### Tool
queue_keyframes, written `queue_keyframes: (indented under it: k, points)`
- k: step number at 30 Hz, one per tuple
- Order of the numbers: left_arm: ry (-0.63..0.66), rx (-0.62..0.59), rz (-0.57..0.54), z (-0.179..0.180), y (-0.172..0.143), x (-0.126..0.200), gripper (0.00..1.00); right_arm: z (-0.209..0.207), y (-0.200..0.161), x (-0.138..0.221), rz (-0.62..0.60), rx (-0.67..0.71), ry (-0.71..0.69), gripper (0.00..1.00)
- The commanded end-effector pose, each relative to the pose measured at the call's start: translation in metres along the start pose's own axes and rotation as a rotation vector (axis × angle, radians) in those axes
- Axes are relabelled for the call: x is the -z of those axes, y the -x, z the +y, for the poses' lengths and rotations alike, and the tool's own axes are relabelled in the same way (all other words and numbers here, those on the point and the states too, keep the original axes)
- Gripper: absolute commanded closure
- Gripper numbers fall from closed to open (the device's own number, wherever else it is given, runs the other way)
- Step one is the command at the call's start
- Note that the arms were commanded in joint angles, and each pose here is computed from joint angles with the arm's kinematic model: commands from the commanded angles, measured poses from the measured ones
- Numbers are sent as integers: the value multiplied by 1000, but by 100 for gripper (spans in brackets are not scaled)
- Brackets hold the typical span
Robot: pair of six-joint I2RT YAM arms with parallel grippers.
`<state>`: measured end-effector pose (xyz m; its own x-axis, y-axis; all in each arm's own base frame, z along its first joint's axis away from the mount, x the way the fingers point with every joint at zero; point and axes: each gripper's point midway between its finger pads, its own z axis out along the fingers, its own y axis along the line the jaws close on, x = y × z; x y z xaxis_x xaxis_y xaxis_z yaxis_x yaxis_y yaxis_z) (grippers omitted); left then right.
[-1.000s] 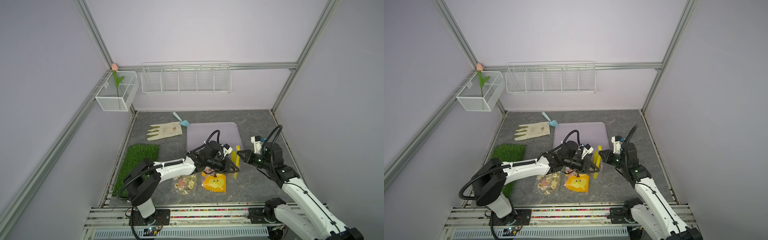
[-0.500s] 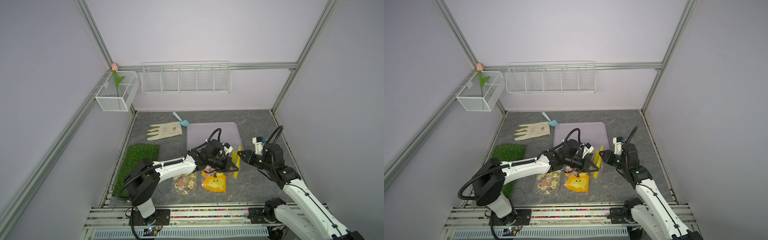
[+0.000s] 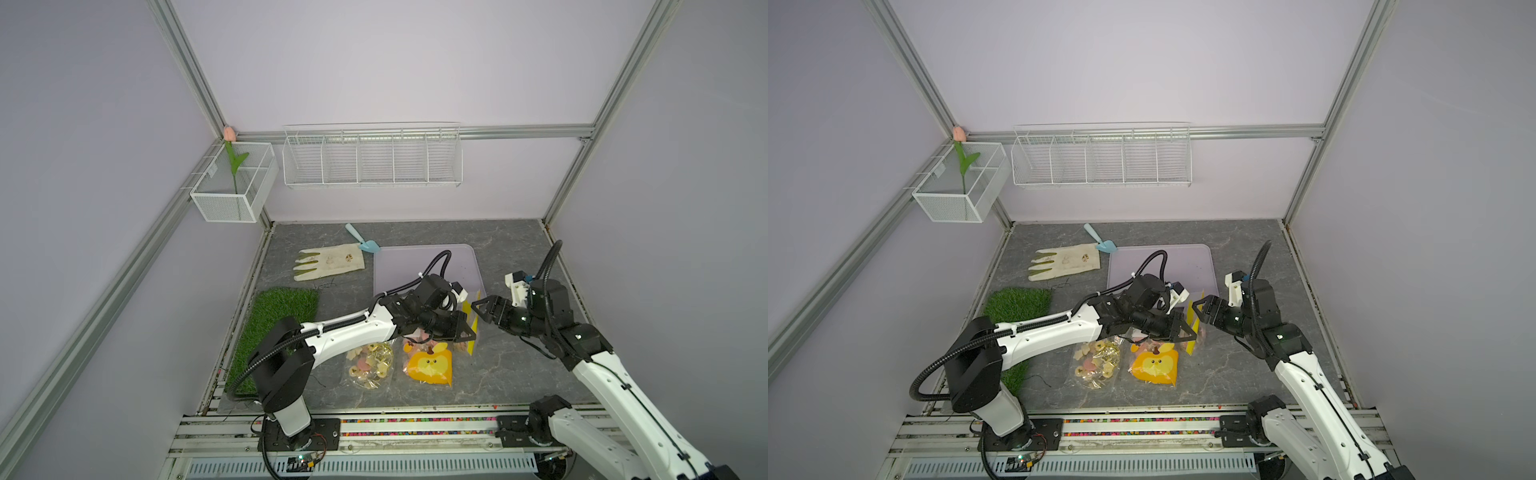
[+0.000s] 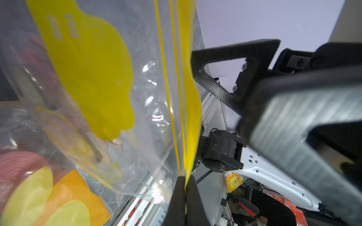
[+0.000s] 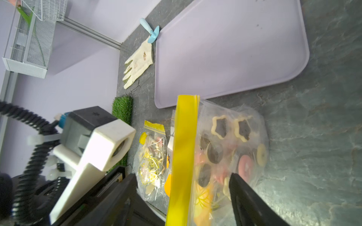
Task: Pour cookies out of the ziploc bag
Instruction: Open the ziploc bag at the center of the board.
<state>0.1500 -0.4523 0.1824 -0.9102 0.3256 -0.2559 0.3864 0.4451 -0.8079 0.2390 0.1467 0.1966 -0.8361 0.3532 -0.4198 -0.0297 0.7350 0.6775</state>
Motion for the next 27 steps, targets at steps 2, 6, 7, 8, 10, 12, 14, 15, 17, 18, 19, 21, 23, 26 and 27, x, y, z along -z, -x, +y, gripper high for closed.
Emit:
queue_keyframes:
  k: [2,6,7,8,10,12,14,15,17,18,19,21,23,26,27]
  points:
    - [26,-40,-12,-5,3,6,100,-5,-7,-4,38,-18,-46,29]
    - [35,-40,-10,-3,2,6,100,-7,-10,-12,61,-29,-47,38]
    - [36,-41,-9,-3,1,6,100,-8,-11,-13,61,-32,-52,43]
    - [38,-40,-8,-2,1,6,100,-8,-11,-12,57,-30,-52,47]
    - [42,-40,-9,-2,0,7,100,-8,-10,-11,46,-30,-53,50]
    - [43,-41,-11,-1,0,7,100,-8,-9,-10,38,-28,-54,57]
    - [40,-41,-11,-2,1,7,100,-8,-8,-10,32,-25,-51,61]
    - [36,-43,-11,-3,0,7,100,-8,-8,-11,32,-22,-51,61]
    - [25,-43,-11,-4,0,7,100,-6,-7,-13,34,-20,-37,64]
    - [21,-43,-10,-5,0,7,100,-5,-7,-15,34,-19,-27,65]
    - [22,-43,-11,-5,0,7,100,-4,-7,-16,33,-20,-20,65]
    - [22,-44,-13,-4,0,7,100,-2,-6,-17,30,-17,-11,66]
    - [9,-51,-15,-7,-1,7,100,2,-5,-19,25,-3,17,67]
    - [7,-57,-22,-8,-1,10,100,3,-4,-19,18,3,29,62]
    - [5,-60,-23,-9,-1,11,100,2,-4,-19,16,5,26,60]
